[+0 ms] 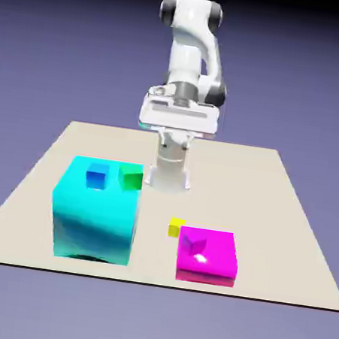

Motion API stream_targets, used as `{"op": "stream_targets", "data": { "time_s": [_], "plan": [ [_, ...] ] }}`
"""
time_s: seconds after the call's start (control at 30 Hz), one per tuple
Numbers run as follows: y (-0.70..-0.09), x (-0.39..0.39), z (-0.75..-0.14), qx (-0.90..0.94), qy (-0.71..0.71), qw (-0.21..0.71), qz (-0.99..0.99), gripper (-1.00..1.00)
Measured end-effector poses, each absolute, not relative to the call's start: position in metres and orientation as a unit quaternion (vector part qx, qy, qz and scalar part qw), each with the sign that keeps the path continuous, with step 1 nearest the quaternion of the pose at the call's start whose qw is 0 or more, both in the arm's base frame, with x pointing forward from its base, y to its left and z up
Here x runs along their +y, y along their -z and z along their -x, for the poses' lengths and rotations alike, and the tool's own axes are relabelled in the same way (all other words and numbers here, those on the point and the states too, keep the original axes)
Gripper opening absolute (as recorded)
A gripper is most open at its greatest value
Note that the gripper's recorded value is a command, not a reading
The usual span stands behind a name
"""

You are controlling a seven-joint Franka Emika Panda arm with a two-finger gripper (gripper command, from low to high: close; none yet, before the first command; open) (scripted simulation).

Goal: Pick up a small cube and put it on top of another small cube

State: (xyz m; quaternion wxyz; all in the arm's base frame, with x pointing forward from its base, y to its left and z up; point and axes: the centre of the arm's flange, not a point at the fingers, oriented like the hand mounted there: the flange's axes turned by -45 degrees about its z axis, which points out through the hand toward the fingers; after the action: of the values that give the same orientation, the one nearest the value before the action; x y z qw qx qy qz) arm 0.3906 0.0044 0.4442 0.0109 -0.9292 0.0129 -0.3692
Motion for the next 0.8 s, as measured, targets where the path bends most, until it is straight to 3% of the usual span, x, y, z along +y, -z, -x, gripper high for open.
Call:
{"op": "stream_targets", "data": {
  "time_s": [0.4, 0.8],
  "plan": [
    [-0.304, 0.002, -0.37, 0.415, 0.147, 0.119, 0.89, 0.0],
    [-0.186, 0.011, -0.297, 0.761, -0.083, 0.105, 0.635, 0.0]
  ]
}}
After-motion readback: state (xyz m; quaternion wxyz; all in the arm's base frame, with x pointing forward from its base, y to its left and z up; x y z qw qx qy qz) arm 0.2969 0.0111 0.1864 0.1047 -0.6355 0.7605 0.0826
